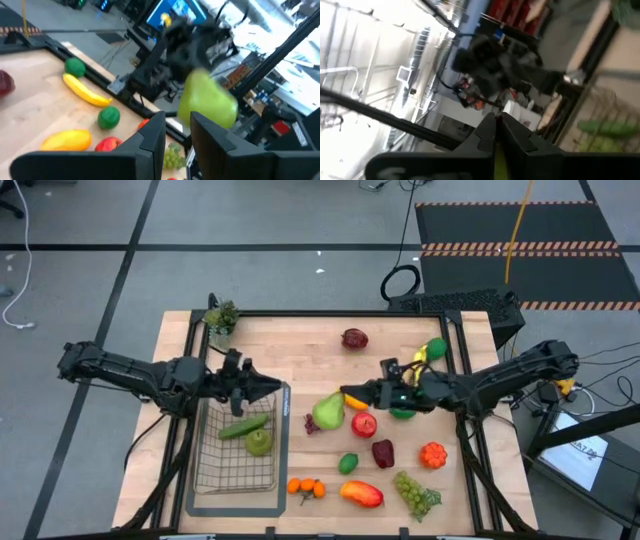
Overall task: Build produce basket
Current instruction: Put the green pear into the wire basket
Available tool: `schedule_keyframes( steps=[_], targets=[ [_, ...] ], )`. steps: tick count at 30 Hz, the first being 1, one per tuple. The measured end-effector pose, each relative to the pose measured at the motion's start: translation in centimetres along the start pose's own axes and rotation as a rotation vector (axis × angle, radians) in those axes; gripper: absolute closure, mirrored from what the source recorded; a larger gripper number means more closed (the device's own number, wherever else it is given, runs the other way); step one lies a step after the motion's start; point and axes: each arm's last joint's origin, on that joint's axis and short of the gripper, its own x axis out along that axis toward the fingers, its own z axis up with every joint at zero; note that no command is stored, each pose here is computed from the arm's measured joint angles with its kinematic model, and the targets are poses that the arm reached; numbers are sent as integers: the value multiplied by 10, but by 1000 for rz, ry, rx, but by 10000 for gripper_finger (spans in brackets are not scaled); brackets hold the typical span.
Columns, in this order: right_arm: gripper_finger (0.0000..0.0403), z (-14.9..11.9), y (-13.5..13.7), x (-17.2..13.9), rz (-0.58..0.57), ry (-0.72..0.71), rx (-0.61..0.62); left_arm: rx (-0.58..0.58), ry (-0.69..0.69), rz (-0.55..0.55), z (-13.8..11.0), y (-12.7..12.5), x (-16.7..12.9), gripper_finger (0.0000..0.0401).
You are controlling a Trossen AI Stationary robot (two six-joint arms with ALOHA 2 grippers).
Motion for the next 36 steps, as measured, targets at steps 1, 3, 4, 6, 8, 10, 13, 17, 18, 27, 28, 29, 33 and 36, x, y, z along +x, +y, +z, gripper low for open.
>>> schedule_keyframes(
  steps=[1, 3, 4, 6, 8, 10, 13, 17, 18, 27, 28, 29, 33, 36],
  targets=[
    [395, -2, -4, 3, -13, 5, 21, 5, -12, 2, 3, -1, -2, 311],
    [395, -7, -9, 7, -27, 13, 49, 24, -32, 3, 9, -5, -7, 311],
    [395, -8, -11, 9, -33, 16, 55, 35, -39, 3, 14, -8, -8, 311],
    [395, -10, -14, 11, -40, 18, 58, 61, -21, 18, 22, -14, -10, 311],
    [395, -9, -15, 12, -40, 13, 59, 89, 39, 61, 28, -19, -11, 311],
    [395, -7, -15, 13, -41, 5, 58, 107, 100, 99, 34, -24, -10, 311],
    [395, -3, -13, 12, -19, 11, 36, 116, 155, 122, 42, -31, -7, 306],
    [395, 2, -9, 12, 39, 53, -9, 60, 170, 110, 46, -37, 1, 269],
    [395, 2, -9, 12, 41, 59, -20, 45, 172, 111, 46, -38, 4, 253],
    [394, 6, -11, 12, 80, 178, -121, -106, 229, 92, 26, -36, 43, 90],
    [394, 6, -12, 13, 76, 200, -125, -118, 229, 77, 24, -36, 49, 77],
    [394, 6, -14, 13, 64, 223, -129, -130, 232, 62, 21, -36, 55, 65],
    [394, 7, -22, 14, 22, 314, -120, -160, 243, 44, 8, -33, 75, 34],
    [394, 8, -27, 13, -9, 382, -61, -183, 261, 39, -2, -29, 88, 23]
  ],
)
